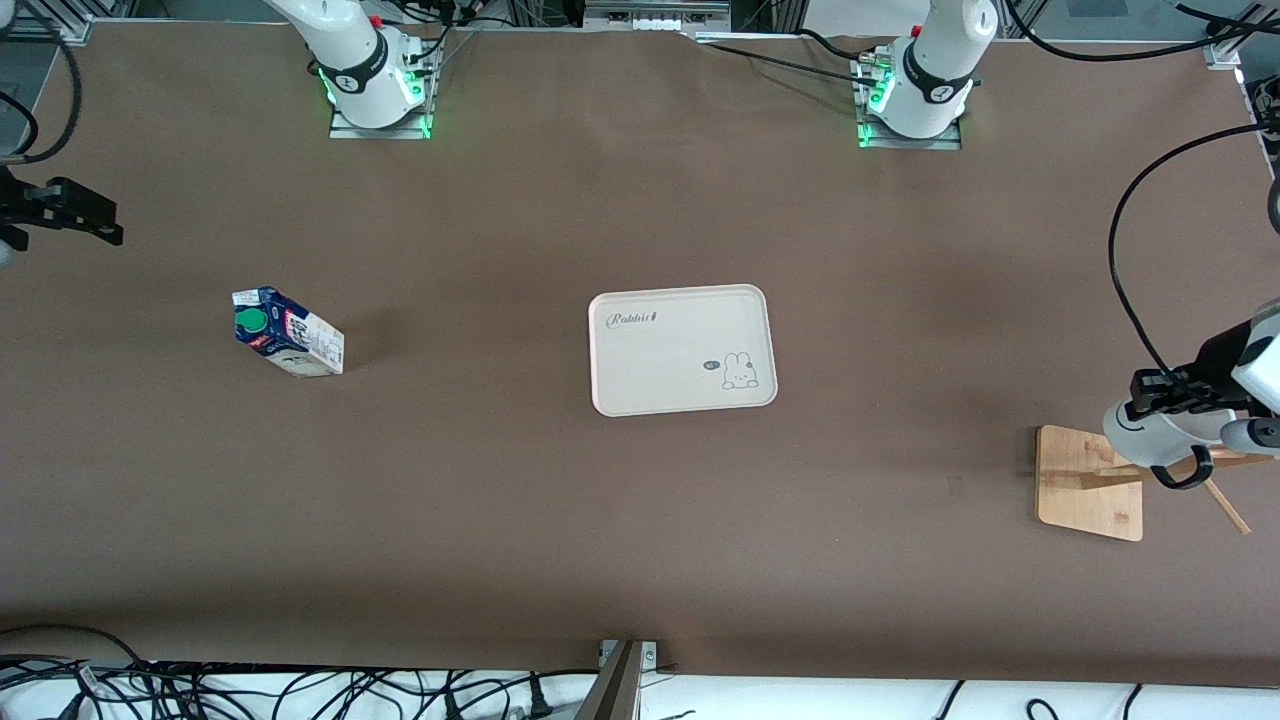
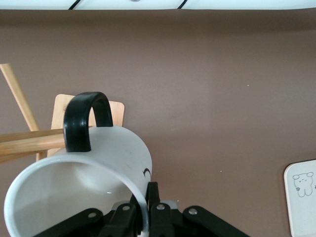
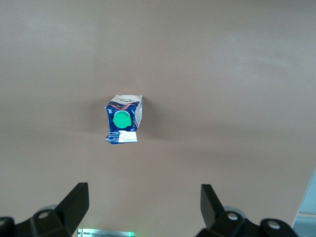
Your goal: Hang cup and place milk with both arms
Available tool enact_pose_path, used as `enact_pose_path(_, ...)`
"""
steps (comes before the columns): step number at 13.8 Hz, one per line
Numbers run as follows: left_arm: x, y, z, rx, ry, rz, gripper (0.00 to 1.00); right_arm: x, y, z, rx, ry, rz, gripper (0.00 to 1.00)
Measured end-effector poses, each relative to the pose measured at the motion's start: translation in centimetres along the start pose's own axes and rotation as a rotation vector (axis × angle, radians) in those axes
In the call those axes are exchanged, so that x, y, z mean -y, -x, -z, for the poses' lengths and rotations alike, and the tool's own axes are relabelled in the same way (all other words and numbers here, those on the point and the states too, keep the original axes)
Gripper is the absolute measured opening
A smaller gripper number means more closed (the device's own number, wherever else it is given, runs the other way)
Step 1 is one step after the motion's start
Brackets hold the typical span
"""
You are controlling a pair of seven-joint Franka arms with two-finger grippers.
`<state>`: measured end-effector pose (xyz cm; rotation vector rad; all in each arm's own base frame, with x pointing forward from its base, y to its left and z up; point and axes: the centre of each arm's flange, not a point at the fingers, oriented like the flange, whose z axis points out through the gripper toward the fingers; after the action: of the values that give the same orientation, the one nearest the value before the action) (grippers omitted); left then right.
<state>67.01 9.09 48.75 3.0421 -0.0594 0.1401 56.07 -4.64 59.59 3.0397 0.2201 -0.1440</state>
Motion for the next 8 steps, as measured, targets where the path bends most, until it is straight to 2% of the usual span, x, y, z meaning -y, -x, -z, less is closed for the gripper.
enact_pose_path(3,2.6,0.5,-0.3,0.009,-0.003,-0.027,0.06,-0.6,0.1,-0.1,0.002,-0.005,-0.008,1.0)
enact_pose_path(8,3.7,0.7,-0.8,0.022,0.0,-0.121,0.07,-1.0,0.2,-0.2,0.002,-0.008,-0.017,1.0)
